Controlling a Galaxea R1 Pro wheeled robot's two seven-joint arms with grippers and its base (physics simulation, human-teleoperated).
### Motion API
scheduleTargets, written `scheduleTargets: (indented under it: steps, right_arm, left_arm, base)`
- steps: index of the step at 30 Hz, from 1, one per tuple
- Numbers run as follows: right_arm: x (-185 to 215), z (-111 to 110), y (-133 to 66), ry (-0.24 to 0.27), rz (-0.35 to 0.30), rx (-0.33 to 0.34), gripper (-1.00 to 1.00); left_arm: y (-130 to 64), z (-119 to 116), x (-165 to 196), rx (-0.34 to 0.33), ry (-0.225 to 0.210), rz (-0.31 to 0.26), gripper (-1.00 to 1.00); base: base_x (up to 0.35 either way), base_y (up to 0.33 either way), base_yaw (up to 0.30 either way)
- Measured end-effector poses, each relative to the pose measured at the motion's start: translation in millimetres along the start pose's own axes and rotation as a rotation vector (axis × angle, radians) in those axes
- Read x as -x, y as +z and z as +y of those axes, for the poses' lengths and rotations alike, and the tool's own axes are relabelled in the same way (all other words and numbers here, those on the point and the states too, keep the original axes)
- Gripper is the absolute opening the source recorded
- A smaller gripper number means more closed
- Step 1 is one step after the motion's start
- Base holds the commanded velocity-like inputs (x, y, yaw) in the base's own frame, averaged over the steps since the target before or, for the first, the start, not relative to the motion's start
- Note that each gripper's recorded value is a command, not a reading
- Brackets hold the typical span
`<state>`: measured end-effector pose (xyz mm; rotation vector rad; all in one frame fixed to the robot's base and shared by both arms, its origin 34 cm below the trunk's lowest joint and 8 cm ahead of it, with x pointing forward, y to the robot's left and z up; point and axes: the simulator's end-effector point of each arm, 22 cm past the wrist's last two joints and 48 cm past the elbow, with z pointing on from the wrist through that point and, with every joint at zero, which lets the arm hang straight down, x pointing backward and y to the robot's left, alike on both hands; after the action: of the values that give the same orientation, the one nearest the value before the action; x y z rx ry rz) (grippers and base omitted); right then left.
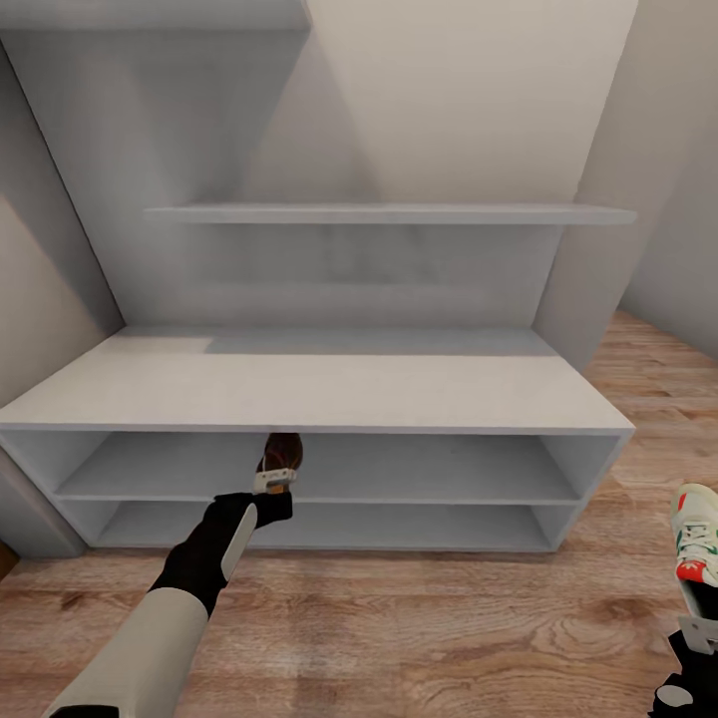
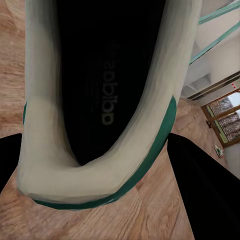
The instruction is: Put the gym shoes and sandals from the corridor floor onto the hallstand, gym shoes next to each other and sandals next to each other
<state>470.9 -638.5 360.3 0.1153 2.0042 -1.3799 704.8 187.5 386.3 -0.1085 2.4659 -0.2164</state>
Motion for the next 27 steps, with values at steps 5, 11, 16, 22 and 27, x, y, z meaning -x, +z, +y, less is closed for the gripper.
scheduleTargets:
  steps: [5,11,16,22,27]
  right_arm:
    - [0.0,-0.1,0.0,0.0,0.0,0.0,-1.0]
    - [0.0,0.0,0.0,0.0,0.0,0.0,-1.0]
    - [0.0,-0.1,0.0,0.0,0.0,0.0,-1.0]
    - [0.1,-0.2,0.0,0.0,0.0,0.0,-1.0]
    - [0.2,-0.1,-0.1,0.0,-0.001,0.0,-1.0]
  left_arm:
    - [0.3,-0.3,-1.0,-0.001,0.0,0.002,-1.0]
    - [0.3,-0.6,-0.8,-0.001,-0.001,0.002,-1.0]
    - [0.1,-0.9,-0.5,-0.001,-0.001,0.001,-1.0]
    - [0.1,-0.9,-0.8,-0.001,-0.001,0.002,-1.0]
    - [0.2,-0.6,-0.9,-0.001,0.0,0.002,-1.0]
  base:
    - [0.0,0.0,0.0]
    - [0.003,0.0,0.0]
    - [0.066,0.0,0.0]
    - [0.109,0.0,0.0]
    - [0.201,0.0,0.0]
